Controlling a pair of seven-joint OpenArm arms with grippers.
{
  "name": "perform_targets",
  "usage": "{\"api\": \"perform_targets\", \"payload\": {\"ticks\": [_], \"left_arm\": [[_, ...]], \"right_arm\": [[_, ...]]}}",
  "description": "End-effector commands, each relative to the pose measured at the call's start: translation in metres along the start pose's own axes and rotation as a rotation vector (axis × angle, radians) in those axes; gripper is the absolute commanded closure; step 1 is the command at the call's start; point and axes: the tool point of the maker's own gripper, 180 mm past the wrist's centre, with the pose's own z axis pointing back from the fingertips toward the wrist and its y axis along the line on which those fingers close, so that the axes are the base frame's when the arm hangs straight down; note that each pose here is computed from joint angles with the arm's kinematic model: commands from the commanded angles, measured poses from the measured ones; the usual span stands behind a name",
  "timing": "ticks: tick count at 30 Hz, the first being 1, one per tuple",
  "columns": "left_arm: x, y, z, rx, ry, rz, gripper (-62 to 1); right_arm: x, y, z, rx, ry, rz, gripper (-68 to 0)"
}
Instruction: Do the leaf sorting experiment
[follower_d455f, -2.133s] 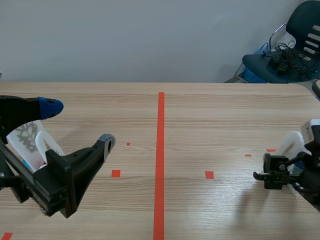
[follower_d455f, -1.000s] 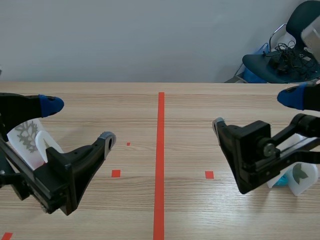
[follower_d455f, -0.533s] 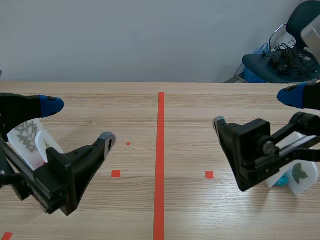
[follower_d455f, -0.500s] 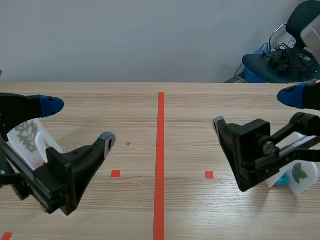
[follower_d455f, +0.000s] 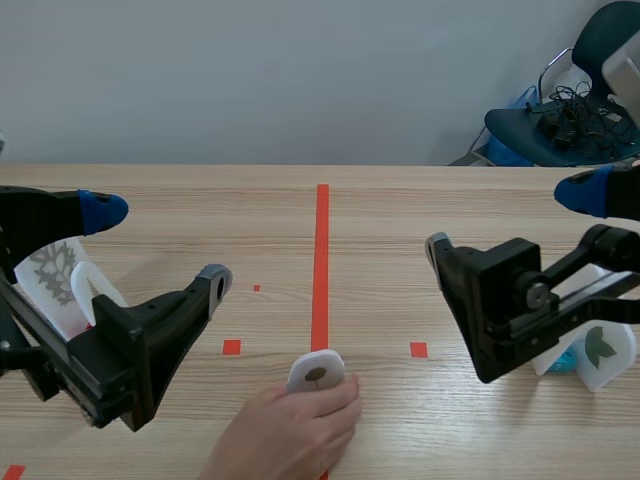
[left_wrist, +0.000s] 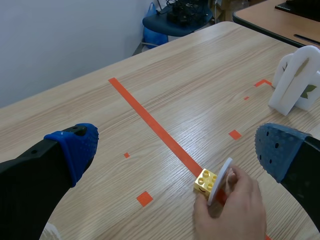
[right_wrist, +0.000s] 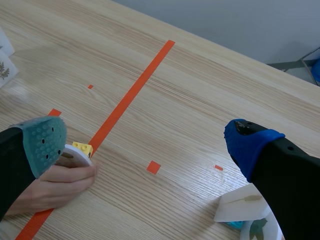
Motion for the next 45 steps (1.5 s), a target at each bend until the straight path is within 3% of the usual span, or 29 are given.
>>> {"api": "perform_targets", "payload": {"ticks": [1,16,20,24,31,37,44,45], "left_arm": [[0.008,0.0,0.0,-0.001,-0.028,0.004,-62.3],[0.006,0.0,0.0,-0.001,-0.024,0.003,-62.3],[0.006,-0.001,0.0,-0.003,-0.023,0.002,-62.3],[0.006,-0.002,0.0,-0.009,-0.02,0.003,-62.3],[0.006,-0.002,0.0,-0.009,-0.021,0.003,-62.3],[0.006,-0.002,0.0,-0.009,-0.021,0.003,-62.3],[0.006,-0.002,0.0,-0.009,-0.021,0.003,-62.3],[0.006,-0.002,0.0,-0.009,-0.021,0.003,-62.3]], "right_arm": [[0.005,-0.005,0.0,-0.013,-0.023,0.005,-67.9],[0.002,0.0,-0.005,0.008,-0.019,-0.002,-67.9],[-0.015,0.015,-0.023,0.064,-0.006,-0.05,-67.9],[-0.045,0.038,-0.046,0.135,0.036,-0.075,-67.9],[-0.078,0.086,-0.08,0.253,0.064,0.0,-67.9],[-0.111,0.111,-0.102,0.316,0.124,0.008,-67.9],[-0.125,0.136,-0.116,0.38,0.126,0.062,-67.8],[-0.127,0.139,-0.116,0.386,0.131,0.067,-65.2]]}}
